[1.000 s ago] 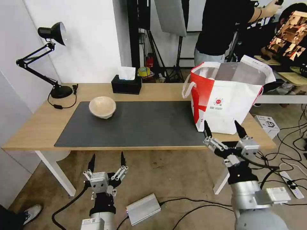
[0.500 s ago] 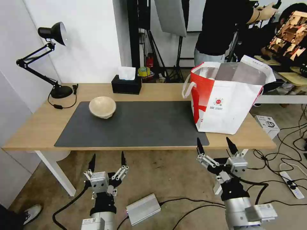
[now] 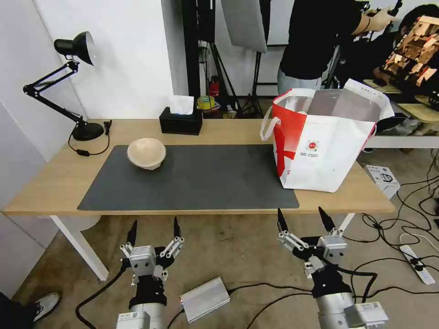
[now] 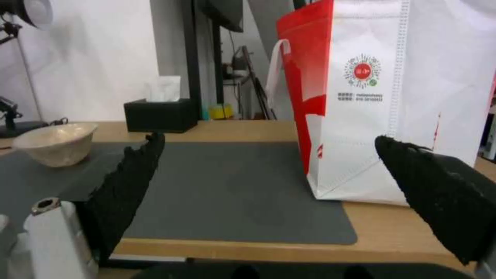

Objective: Pick up the trash from the table and place it into the takeout bag.

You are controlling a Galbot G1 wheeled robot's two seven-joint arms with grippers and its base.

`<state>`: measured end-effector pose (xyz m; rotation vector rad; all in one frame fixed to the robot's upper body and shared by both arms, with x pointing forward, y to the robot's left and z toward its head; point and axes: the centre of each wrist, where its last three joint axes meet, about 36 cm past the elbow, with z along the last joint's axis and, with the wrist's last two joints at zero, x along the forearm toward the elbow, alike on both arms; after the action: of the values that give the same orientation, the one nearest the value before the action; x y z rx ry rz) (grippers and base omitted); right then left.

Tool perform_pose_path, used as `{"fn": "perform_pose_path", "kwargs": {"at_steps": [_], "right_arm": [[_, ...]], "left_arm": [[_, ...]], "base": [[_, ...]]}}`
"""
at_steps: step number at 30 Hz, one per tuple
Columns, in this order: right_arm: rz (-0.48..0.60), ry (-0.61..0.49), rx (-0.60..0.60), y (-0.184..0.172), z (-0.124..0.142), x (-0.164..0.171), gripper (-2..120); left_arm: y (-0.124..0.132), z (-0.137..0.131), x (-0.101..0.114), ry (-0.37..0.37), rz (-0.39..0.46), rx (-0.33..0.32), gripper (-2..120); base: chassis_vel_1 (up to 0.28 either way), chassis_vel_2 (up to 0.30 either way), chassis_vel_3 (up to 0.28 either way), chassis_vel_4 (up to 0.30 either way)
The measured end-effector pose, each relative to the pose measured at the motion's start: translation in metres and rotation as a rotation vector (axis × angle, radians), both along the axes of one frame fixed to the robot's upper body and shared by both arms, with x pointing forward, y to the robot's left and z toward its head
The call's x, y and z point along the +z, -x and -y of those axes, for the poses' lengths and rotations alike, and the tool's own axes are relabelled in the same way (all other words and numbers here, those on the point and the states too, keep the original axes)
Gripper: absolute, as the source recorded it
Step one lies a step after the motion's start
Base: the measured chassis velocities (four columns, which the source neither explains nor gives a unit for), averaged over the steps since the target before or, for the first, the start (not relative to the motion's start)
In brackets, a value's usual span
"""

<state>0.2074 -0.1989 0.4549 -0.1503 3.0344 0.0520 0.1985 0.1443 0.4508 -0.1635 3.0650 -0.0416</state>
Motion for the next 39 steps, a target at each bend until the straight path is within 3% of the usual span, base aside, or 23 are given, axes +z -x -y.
{"fn": "perform_pose_path", "kwargs": {"at_steps": [30,34,38,39], "right_arm": [[0.002,0.003,-0.002,0.001,0.000,-0.001,100],[0.002,0.003,-0.002,0.001,0.000,0.000,100],[0.002,0.002,-0.002,0.001,0.000,0.000,100],[0.002,0.002,-0.002,0.001,0.000,0.000,100]], "left_arm": [[0.000,-0.001,0.003,0.001,0.008,-0.002,100],[-0.003,-0.006,0.010,0.025,0.030,0.006,100],[-0.009,-0.017,0.032,0.138,0.034,0.014,100],[-0.009,-0.017,0.032,0.138,0.034,0.014,100]], "base": [[0.000,0.000,0.000,0.000],[0.000,0.000,0.000,0.000],[0.000,0.000,0.000,0.000],[0.000,0.000,0.000,0.000]]}}
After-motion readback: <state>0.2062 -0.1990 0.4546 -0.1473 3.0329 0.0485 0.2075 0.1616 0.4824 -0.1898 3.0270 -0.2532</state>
